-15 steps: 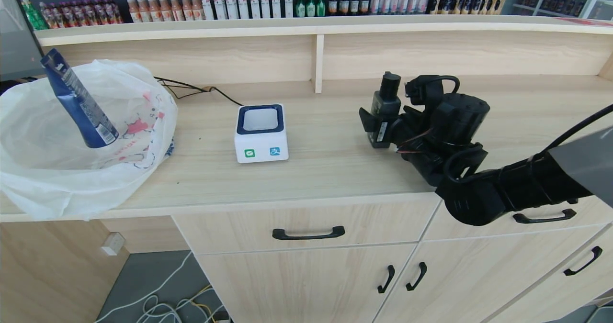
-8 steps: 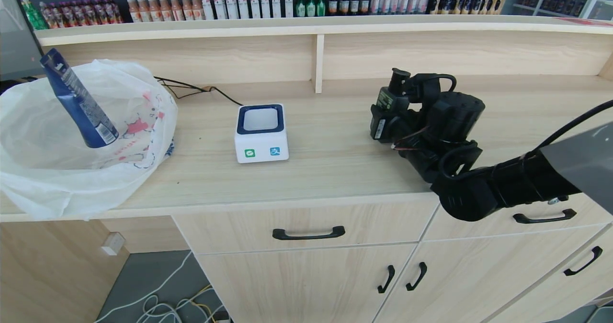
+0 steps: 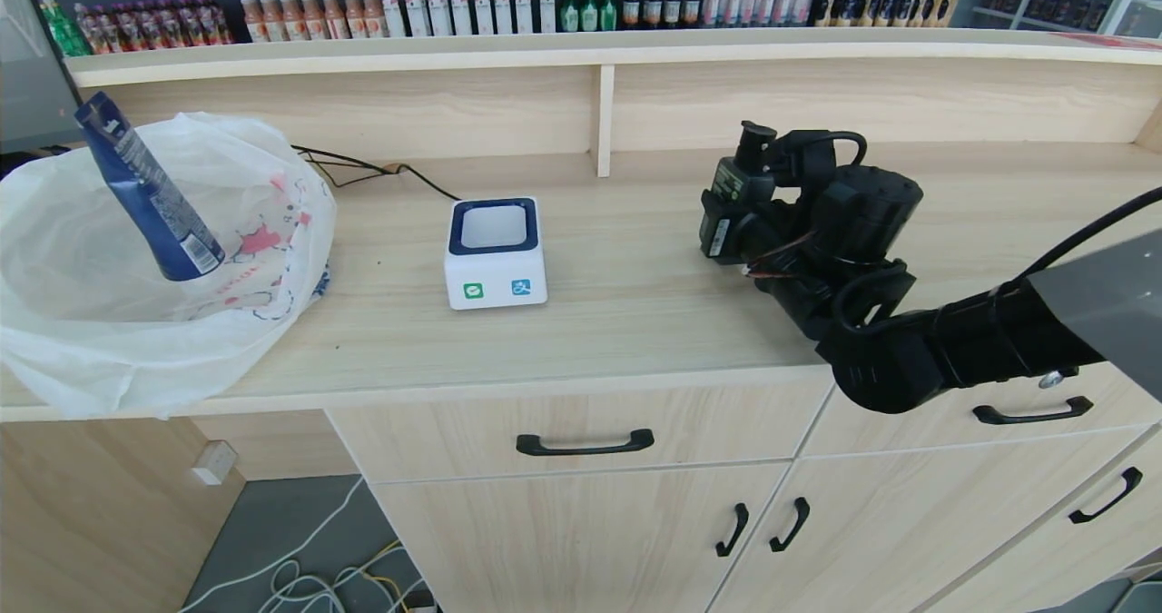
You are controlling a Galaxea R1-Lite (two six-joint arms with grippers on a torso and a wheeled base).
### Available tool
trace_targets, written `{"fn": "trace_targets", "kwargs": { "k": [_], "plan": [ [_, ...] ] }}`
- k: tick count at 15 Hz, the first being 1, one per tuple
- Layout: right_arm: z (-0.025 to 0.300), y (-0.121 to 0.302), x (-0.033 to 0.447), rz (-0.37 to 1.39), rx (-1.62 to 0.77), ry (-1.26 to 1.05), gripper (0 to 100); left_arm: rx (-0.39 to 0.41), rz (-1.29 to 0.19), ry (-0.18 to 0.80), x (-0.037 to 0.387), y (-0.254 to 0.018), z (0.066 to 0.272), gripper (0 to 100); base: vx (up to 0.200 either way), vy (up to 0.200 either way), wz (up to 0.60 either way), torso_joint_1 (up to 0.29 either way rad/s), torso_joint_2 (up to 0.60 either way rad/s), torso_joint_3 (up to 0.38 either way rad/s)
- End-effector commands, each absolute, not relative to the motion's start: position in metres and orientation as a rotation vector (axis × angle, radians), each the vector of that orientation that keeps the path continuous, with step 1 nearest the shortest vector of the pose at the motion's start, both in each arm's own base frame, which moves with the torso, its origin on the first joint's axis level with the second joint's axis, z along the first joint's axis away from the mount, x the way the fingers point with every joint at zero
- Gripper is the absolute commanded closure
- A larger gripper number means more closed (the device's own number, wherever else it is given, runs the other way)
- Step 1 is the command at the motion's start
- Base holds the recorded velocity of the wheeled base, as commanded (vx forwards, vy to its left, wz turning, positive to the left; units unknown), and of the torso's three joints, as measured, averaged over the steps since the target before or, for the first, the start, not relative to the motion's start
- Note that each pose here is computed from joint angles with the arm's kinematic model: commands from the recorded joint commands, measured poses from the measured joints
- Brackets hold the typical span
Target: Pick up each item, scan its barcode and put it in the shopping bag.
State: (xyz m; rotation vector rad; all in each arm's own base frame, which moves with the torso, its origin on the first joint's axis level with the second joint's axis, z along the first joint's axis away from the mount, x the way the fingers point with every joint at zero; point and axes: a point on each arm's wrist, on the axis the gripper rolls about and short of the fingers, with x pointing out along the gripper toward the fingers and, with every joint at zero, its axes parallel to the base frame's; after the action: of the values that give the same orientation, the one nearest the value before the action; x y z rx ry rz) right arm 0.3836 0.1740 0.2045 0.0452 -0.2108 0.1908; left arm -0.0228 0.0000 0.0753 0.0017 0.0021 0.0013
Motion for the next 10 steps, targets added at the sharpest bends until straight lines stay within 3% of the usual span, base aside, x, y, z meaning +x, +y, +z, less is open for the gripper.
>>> {"fn": "trace_targets", "kwargs": {
  "k": [1,5,10],
  "plan": [
    [0.213,0.173,0.379,0.194,0.050,-0.224,100,0.002,0.002,0.002,-0.023,0.000,0.075,0,0.000,0.000,0.00,0.000,0.00,0.000],
    [0.232,0.171,0.365,0.204,0.060,-0.250,100,0.002,0.002,0.002,-0.023,0.000,0.075,0,0.000,0.000,0.00,0.000,0.00,0.000],
    [0.284,0.156,0.322,0.227,0.095,-0.343,100,0.002,0.002,0.002,-0.023,0.000,0.075,0,0.000,0.000,0.00,0.000,0.00,0.000]
  ]
}}
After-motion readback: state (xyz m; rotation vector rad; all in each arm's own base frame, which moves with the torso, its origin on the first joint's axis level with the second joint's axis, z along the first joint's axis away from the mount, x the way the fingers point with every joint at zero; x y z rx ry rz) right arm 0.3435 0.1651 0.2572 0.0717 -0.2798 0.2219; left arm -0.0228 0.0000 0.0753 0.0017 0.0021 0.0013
